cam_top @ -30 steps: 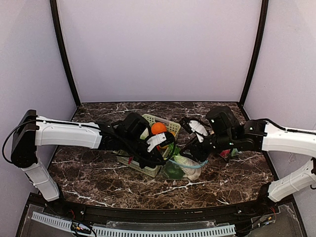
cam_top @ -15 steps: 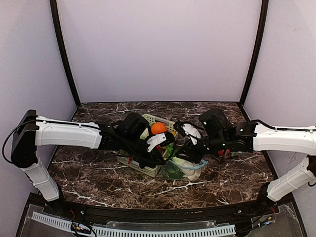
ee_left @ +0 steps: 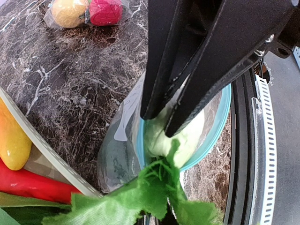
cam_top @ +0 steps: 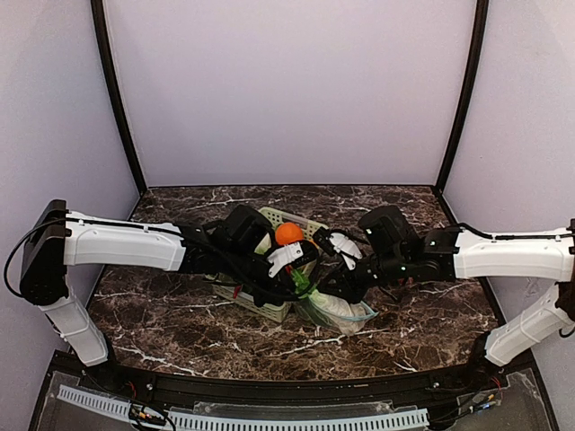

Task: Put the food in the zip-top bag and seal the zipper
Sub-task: Adjust the fake vegetable in the zipper food storage bag.

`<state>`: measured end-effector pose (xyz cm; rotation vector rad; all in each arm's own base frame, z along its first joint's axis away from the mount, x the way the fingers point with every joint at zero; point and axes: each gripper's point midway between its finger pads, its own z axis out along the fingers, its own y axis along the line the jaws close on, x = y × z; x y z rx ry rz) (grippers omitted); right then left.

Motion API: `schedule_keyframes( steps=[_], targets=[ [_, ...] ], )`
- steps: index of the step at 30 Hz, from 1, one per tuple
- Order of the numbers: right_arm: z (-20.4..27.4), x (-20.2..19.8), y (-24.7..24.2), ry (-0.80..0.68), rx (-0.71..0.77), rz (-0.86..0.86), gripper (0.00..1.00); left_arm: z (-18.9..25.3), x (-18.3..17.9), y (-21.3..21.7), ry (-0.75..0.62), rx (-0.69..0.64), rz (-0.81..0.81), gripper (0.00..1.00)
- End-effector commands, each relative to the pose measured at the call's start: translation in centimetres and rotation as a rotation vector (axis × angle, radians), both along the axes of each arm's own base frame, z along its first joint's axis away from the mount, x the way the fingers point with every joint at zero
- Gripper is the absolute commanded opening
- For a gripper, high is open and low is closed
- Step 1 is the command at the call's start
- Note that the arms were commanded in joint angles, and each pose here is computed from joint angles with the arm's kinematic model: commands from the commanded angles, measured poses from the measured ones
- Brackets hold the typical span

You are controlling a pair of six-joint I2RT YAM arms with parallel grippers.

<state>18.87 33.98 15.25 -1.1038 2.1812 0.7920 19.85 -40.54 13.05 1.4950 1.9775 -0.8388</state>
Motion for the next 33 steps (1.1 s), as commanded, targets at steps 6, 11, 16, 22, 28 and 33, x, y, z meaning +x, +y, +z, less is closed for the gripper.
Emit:
schedule_keyframes(
  steps=[6,11,16,22,28,33],
  targets=[
    [-3.8,-0.6,-1.6,0.054,-0.121,-0.047,0.2,2.7,0.5,-0.5,-0.028,-0.052,0.007,0.01],
    [-4.7,-0.3,-1.6,0.052,-0.16,-0.063,0.31,2.8,0.4,-0.5,-0.027,-0.053,-0.003,0.01],
    [-5.7,0.0,-1.9,0.054,-0.191,-0.087,0.35,3.0,0.4,-0.4,-0.032,-0.055,-0.003,0.01],
    [-7.3,0.0,-2.6,0.065,-0.243,-0.111,0.37,3.5,0.7,-0.2,-0.055,-0.056,0.005,0.01],
    [-8.3,0.0,-3.0,0.065,-0.277,-0.117,0.43,3.9,0.9,-0.1,-0.073,-0.055,0.01,0.01],
    [-9.1,-0.3,-3.2,0.074,-0.306,-0.117,0.45,4.3,1.0,0.1,-0.089,-0.058,0.016,0.01]
  ],
)
